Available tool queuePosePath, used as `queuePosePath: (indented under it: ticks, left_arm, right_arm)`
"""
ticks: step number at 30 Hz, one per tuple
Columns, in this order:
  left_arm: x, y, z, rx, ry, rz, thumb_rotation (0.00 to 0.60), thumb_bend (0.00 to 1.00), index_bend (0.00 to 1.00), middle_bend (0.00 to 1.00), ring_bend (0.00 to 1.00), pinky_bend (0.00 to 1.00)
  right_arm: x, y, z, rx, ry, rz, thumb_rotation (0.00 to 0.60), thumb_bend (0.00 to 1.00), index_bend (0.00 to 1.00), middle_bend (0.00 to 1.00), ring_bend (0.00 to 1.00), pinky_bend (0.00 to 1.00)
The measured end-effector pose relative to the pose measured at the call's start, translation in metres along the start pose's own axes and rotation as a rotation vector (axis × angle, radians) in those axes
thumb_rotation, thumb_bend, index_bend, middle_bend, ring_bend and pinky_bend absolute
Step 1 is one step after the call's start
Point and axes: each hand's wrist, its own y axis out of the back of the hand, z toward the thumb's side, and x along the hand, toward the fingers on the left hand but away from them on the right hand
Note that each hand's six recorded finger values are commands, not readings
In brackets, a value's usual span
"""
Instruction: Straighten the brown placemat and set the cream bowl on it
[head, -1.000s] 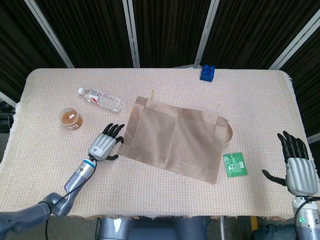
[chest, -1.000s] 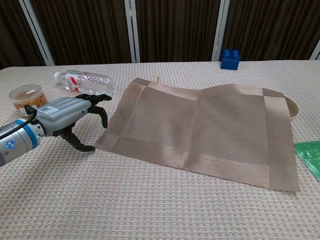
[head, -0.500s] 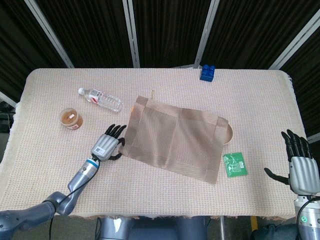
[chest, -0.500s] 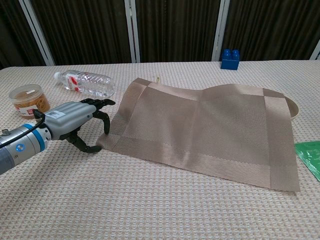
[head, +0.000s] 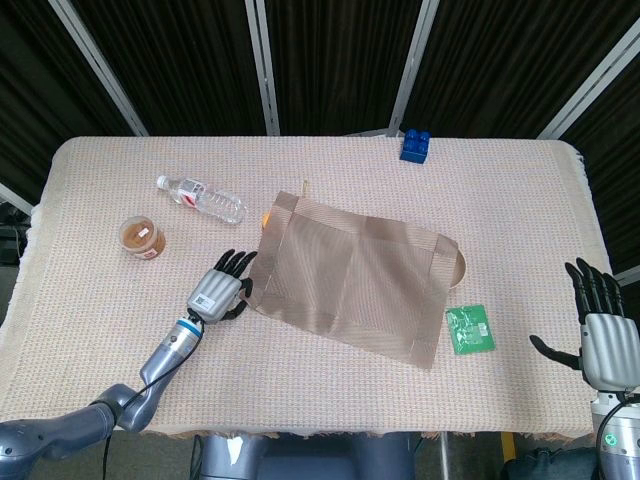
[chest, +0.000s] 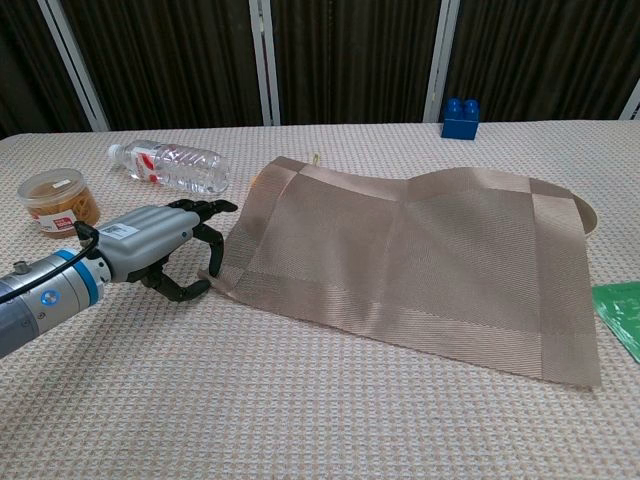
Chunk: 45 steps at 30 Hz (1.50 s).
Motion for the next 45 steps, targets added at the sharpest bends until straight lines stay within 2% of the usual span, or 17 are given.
queuePosePath:
  ticks: [5,15,29,38,45]
  left_arm:
    - [0.001,-0.001,0.001,0.004,0.004,-0.002,0.6,0.44,0.54,0.0,0.0,0.0]
    - [0.002,-0.004,0.006,-0.012,0.006,-0.007,0.6,0.49,0.66,0.0,0.0,0.0]
    - [-0.011,0.005,0.026,-0.036,-0.049,-0.014,0.6,0.5,0.69,0.0,0.0,0.0]
    - [-0.057,0.024,0.044,-0.029,-0.077,-0.094,0.6,0.5,0.7,0.0,0.0,0.0]
    - [-0.117,0.037,0.045,0.027,-0.024,-0.2,0.6,0.5,0.72,0.0,0.0,0.0]
  right_arm:
    - [0.0,0.001,0.0,-0.003,-0.001,-0.002,0.6,0.0,0.0,0.0,0.0,0.0]
    - [0.001,0.004,0.0,-0.015,0.003,-0.007,0.6,0.0,0.0,0.0,0.0,0.0]
    - [0.002,0.007,0.0,-0.025,0.006,-0.012,0.6,0.0,0.0,0.0,0.0,0.0]
    - [0.005,0.011,0.002,-0.032,0.017,-0.021,0.6,0.0,0.0,0.0,0.0,0.0]
    - [0.008,0.014,0.006,-0.04,0.032,-0.028,0.6,0.0,0.0,0.0,0.0,0.0]
